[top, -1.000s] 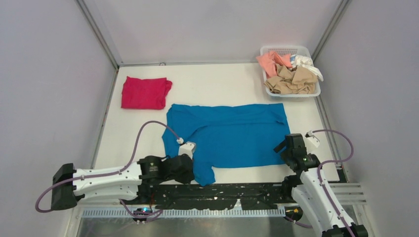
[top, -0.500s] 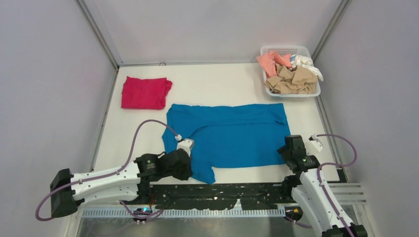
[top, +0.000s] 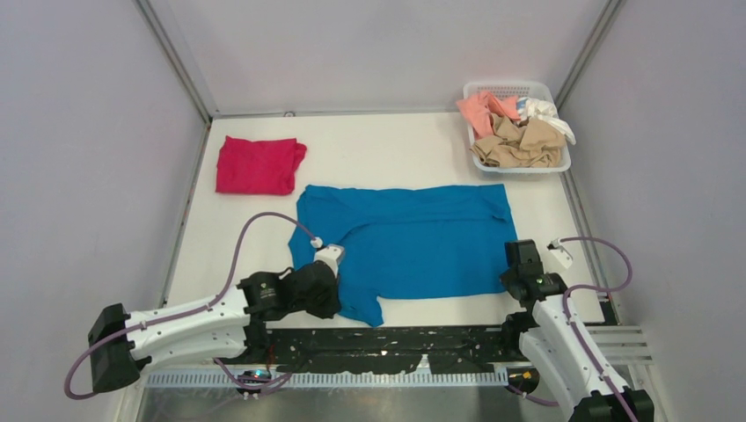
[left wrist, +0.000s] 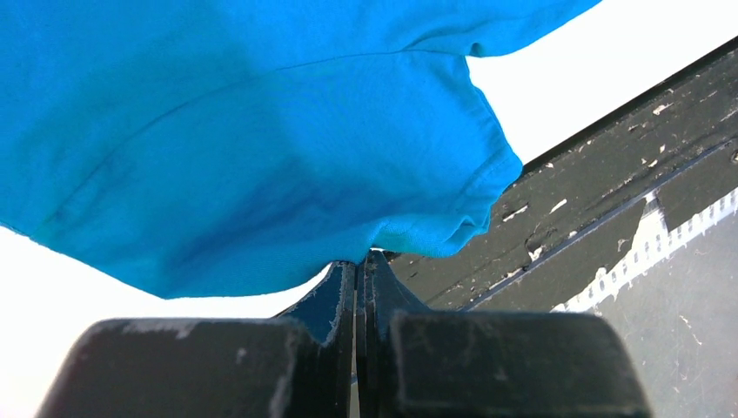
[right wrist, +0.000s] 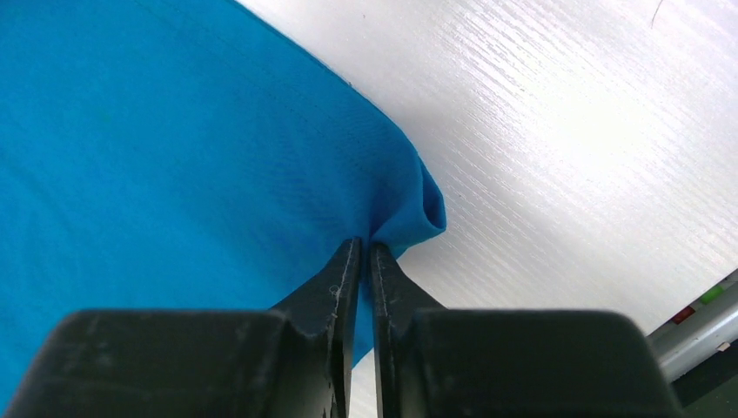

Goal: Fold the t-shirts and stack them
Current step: Fold the other side of the tshirt into a rectangle, then rotate the tshirt 90 degrees

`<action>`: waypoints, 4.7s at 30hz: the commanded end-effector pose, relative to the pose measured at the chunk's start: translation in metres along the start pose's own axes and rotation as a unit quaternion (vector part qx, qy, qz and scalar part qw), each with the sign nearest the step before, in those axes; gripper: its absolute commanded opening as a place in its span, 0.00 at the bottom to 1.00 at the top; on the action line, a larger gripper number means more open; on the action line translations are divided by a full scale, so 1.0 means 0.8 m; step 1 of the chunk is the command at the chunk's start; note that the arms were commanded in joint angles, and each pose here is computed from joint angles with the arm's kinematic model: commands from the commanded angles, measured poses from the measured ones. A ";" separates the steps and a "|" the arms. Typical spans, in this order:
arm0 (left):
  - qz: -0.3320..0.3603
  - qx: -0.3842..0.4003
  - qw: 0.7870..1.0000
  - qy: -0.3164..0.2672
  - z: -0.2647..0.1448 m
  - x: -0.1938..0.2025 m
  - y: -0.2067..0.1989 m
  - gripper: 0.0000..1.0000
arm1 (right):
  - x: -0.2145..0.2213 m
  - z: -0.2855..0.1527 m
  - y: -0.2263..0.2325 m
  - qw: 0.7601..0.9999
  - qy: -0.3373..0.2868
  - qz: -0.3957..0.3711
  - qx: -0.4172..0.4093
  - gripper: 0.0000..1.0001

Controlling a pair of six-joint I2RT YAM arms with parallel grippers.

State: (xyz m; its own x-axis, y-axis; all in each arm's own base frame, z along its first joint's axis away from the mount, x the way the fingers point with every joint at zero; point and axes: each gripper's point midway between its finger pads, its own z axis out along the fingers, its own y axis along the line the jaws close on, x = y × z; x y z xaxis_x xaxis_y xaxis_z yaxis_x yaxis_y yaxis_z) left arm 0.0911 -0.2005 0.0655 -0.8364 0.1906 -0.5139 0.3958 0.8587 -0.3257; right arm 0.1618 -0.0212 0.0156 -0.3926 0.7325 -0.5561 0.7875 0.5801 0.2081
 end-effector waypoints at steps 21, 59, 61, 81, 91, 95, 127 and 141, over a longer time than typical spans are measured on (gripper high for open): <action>0.004 0.016 0.996 -0.091 -0.026 -0.083 -0.002 0.00 | -0.055 -0.023 0.080 0.995 -0.029 -0.053 -0.081 0.05; 0.010 -0.119 0.962 -0.245 -0.052 -0.242 0.078 0.00 | -0.119 -0.019 0.111 0.990 -0.023 -0.134 -0.034 0.05; 0.011 -0.111 0.959 -0.259 -0.053 -0.241 0.078 0.00 | -0.118 -0.016 0.107 0.991 -0.019 -0.128 -0.035 0.06; -0.022 -0.164 0.949 -0.268 -0.025 -0.297 0.115 0.00 | -0.126 0.034 0.177 0.991 0.018 -0.114 -0.072 0.09; -0.040 -0.182 0.959 -0.215 0.010 -0.296 0.142 0.13 | -0.141 0.059 0.195 0.992 0.005 -0.109 -0.058 0.21; -0.071 -0.204 0.953 -0.211 0.016 -0.311 0.160 0.57 | -0.155 0.056 0.200 0.992 -0.017 -0.112 -0.059 0.35; -0.216 -0.044 0.974 -0.055 0.098 -0.170 0.130 1.00 | -0.112 0.052 0.274 0.951 -0.075 -0.200 -0.222 0.95; -0.227 -0.091 0.967 -0.071 0.109 -0.234 0.155 1.00 | -0.040 0.067 0.212 0.961 0.080 -0.181 -0.191 0.95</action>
State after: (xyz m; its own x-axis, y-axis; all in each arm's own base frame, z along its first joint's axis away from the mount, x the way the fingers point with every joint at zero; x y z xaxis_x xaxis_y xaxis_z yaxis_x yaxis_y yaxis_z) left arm 0.3003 -0.1671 0.0406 -0.8684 -0.2588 -0.4229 -0.0765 0.9127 -0.4014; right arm 0.3734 0.0233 0.0343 -0.6368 0.4683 -0.6125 0.3580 0.8832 0.3030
